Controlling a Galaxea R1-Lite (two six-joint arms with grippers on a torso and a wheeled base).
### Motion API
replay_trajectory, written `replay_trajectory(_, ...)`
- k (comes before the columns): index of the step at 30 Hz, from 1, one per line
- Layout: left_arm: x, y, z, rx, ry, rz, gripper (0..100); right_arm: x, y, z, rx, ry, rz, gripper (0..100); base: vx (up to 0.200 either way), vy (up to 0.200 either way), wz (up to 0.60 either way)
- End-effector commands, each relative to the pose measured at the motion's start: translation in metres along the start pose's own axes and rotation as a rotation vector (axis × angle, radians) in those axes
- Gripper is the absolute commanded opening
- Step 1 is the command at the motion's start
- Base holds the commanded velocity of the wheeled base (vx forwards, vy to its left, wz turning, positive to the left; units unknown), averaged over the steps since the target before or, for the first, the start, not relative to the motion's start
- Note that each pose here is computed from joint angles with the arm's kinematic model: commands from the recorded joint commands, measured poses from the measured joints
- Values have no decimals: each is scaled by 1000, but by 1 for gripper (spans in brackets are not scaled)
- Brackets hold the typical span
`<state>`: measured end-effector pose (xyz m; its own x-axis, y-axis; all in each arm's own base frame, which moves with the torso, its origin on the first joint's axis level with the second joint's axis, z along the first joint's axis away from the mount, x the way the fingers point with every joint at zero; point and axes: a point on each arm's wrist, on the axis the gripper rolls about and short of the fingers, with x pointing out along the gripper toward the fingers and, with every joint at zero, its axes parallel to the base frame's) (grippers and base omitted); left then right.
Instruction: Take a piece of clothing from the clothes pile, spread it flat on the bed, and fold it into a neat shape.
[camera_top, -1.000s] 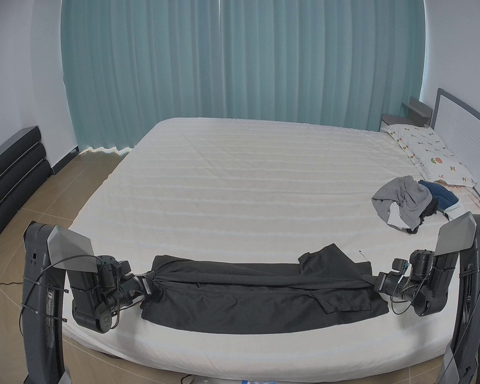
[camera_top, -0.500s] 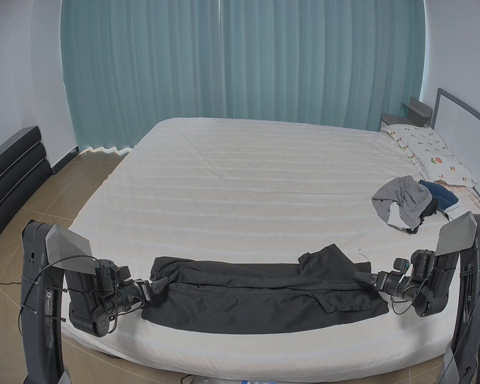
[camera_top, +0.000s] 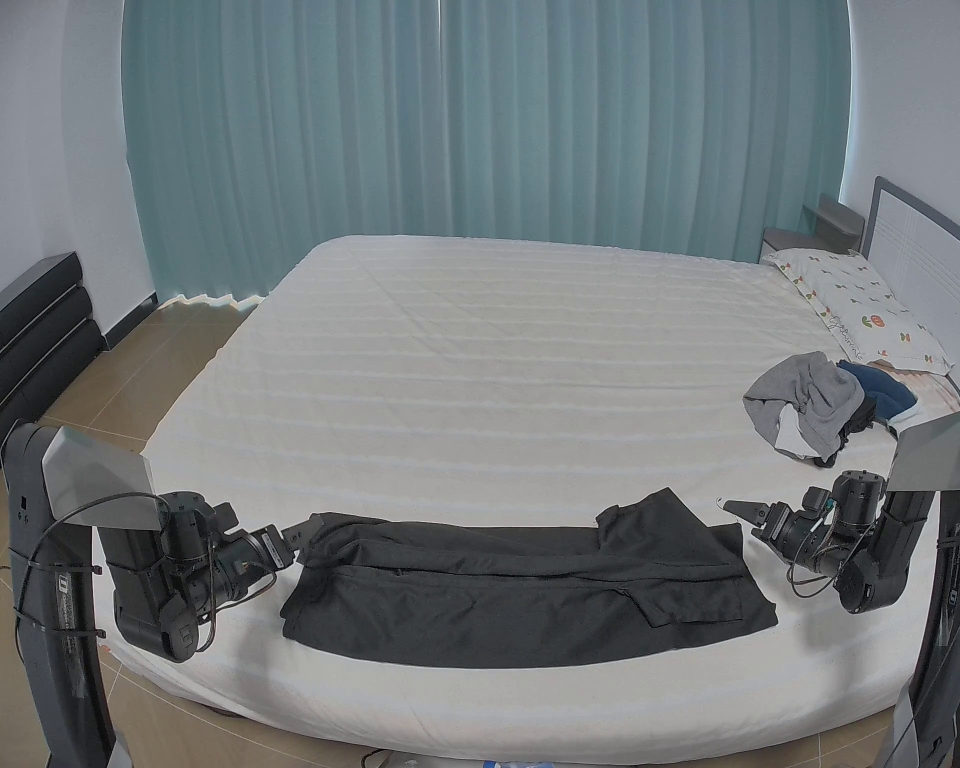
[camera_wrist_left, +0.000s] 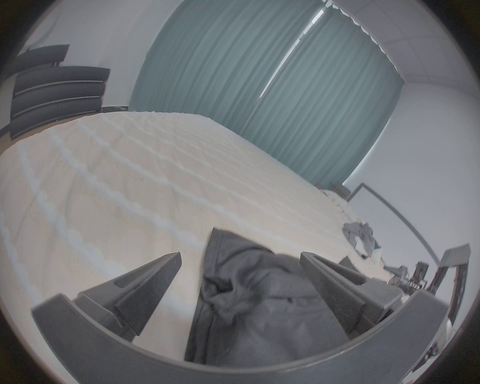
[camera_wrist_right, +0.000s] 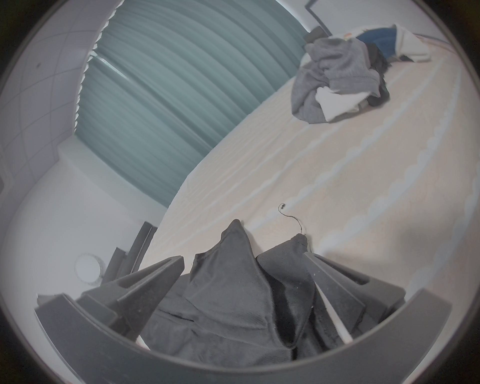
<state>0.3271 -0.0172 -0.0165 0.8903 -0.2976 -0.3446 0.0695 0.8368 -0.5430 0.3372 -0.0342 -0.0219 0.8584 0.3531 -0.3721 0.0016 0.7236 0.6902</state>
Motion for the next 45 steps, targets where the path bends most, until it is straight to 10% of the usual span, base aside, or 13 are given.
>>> replay_trajectory(1, 24, -9, 25, -83, -28, -20, 100, 22, 11, 18, 140, -13, -3, 100, 0, 0, 0)
replay_trajectory(12, 83, -2, 35, -204, 155, 118, 100, 36, 1, 8, 201, 48, -45, 100, 0, 0, 0)
replay_trajectory(32, 99, -8, 17, -168, 181, 166, 100, 36, 2, 11, 195, 15, -68, 100, 0, 0, 0)
replay_trajectory(33, 99, -8, 16, -168, 182, 167, 0, 35, 1, 12, 195, 14, -69, 100, 0, 0, 0)
replay_trajectory(45, 99, -5, 15, -153, 123, 249, 0, 42, -4, 14, 213, 16, -141, 100, 0, 0, 0)
